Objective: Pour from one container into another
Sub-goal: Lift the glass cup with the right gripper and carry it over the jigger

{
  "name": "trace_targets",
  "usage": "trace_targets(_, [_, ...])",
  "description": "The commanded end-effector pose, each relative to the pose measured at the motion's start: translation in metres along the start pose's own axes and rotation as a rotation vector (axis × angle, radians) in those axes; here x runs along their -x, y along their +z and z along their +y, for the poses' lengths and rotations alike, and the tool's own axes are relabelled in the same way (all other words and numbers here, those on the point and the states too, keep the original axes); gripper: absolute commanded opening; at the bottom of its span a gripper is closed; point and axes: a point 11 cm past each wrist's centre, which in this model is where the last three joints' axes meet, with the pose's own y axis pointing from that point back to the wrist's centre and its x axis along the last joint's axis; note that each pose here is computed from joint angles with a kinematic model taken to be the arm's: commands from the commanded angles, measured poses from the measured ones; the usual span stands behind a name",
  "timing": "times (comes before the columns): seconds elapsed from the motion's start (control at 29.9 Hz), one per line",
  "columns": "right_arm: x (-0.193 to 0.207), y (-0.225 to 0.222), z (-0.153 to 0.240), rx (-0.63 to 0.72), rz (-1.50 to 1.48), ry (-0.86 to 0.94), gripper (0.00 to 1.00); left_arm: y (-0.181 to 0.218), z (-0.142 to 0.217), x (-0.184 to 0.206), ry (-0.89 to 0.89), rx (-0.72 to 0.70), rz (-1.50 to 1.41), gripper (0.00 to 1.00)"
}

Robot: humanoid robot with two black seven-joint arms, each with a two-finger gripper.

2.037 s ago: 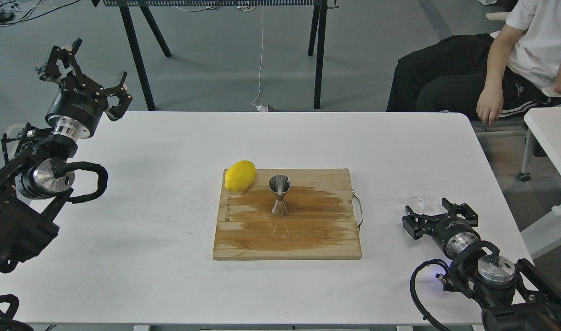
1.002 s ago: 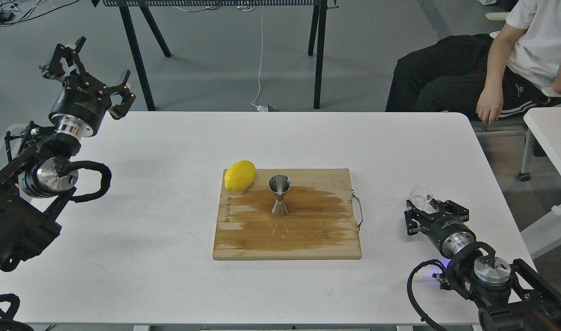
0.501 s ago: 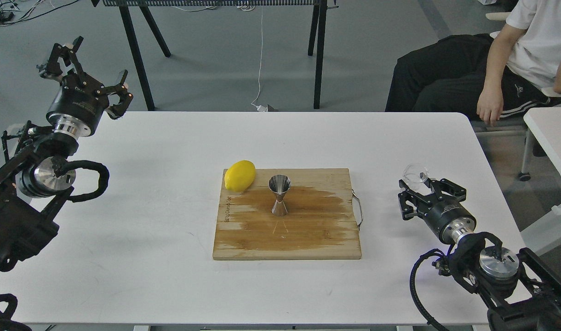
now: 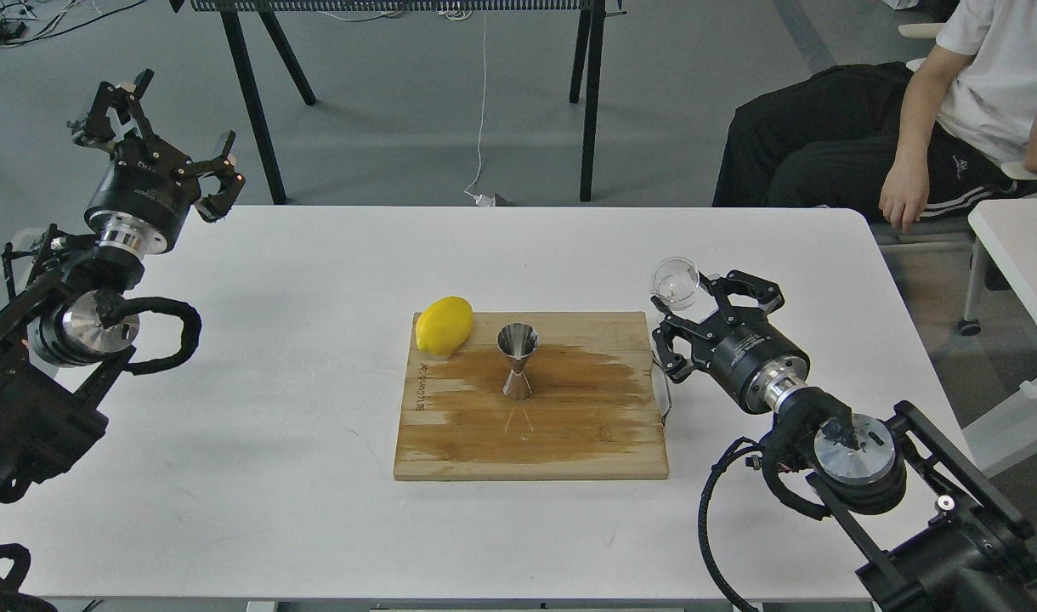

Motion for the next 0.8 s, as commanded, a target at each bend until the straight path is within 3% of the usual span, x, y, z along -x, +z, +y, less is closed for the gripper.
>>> trace_targets(0.0, [0.014, 0.016, -0.006, -0.003, 0.089, -0.026, 0.32, 0.001, 0.000, 0.000, -0.001, 0.003, 0.000, 1.00])
trace_targets(0.23, [0.045, 0.035, -0.021, 0.009, 0.257, -0.085, 0.32, 0.000, 0.000, 0.000, -0.004, 0.000, -0.001, 1.00])
trace_targets(0.77, [0.061, 0.068, -0.033, 0.005, 0.574, -0.137, 0.32, 0.001, 0.000, 0.001, -0.006, 0.001, 0.001, 1.00])
